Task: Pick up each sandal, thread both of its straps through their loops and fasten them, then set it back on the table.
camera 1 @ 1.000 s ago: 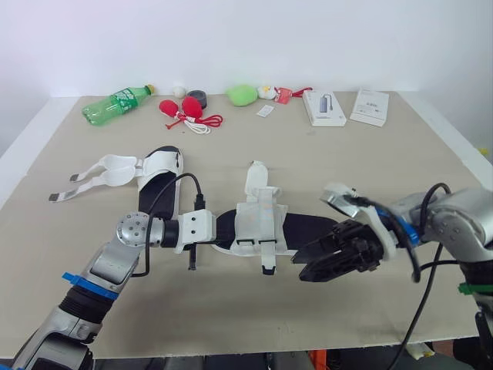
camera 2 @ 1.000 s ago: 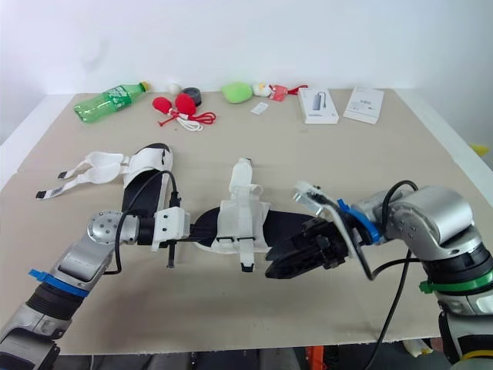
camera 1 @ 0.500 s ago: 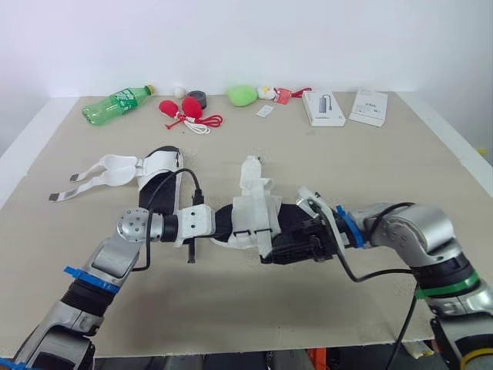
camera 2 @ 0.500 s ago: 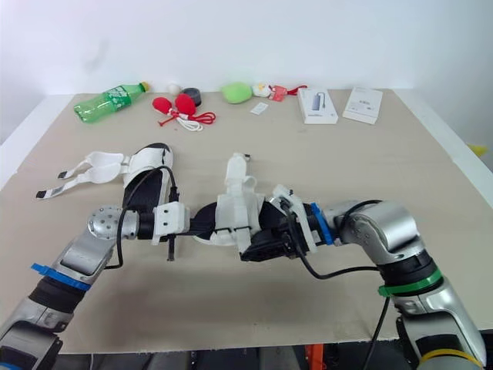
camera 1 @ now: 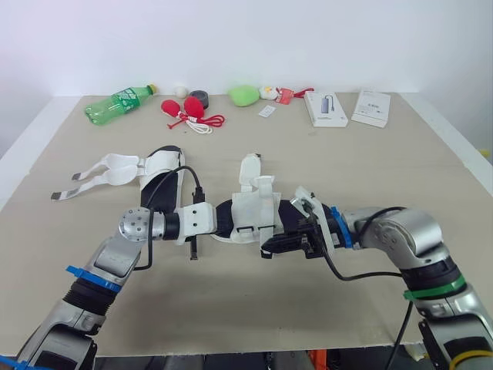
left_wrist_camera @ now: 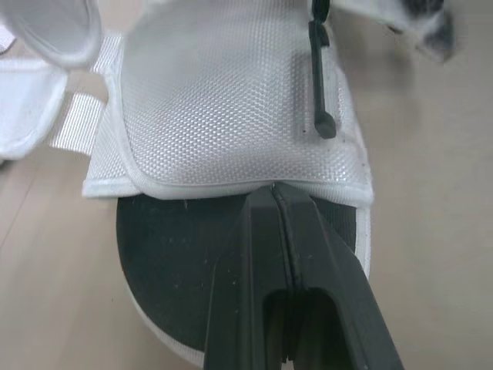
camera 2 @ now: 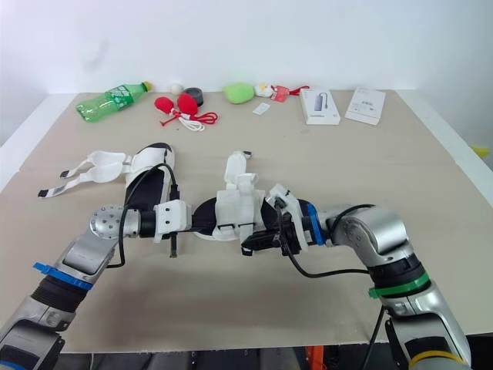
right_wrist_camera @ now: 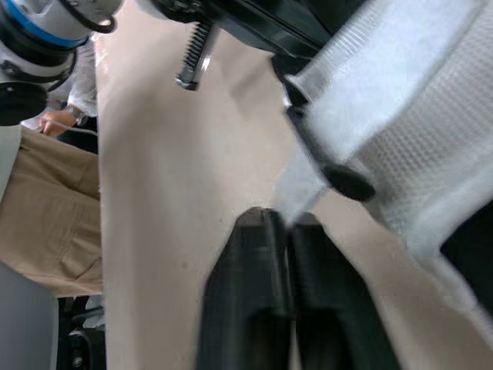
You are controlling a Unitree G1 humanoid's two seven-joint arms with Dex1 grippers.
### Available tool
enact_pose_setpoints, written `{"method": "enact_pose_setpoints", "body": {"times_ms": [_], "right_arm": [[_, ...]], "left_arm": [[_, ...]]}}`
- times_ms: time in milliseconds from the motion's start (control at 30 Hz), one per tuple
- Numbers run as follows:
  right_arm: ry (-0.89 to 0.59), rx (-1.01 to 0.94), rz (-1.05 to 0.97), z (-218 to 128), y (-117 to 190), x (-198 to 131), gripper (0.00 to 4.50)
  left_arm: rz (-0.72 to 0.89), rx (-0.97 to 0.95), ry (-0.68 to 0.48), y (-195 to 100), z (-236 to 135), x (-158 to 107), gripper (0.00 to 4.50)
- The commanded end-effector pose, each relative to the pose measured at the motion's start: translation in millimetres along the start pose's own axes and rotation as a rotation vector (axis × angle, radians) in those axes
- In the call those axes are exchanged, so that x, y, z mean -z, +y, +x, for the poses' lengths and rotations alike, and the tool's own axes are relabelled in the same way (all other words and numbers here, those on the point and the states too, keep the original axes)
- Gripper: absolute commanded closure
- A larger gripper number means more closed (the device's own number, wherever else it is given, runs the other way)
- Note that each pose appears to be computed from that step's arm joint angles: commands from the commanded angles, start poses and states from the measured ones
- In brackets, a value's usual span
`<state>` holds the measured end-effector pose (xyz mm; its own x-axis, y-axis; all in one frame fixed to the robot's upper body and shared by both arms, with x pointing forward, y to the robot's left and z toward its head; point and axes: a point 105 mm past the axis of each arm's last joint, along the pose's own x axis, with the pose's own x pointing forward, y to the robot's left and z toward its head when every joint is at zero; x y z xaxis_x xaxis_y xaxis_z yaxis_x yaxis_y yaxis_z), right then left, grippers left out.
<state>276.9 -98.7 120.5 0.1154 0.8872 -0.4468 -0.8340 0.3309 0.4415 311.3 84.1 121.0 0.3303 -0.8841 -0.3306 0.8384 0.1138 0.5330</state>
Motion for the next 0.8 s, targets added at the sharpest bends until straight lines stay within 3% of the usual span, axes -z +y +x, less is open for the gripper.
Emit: {"method": "enact_pose_setpoints", "body": {"times_ms": [33,233,800], "right_arm": [[0.005,-0.015,0.024,-2.3,12.5,12.9,4.47],[0.076,-0.050,0.084,-1.2,30.9,42.7,4.47],[0.144,-0.126,0.105,-5.5,47.5,48.6,4.47]], "left_arm": [[-0.006,0.013,0.020,-5.5,-0.2,4.1,4.50],[-0.008,0.022,0.018,-7.2,2.3,4.0,4.50],[-0.015,0.018,0.020,-5.1,5.6,6.0,4.50]]}}
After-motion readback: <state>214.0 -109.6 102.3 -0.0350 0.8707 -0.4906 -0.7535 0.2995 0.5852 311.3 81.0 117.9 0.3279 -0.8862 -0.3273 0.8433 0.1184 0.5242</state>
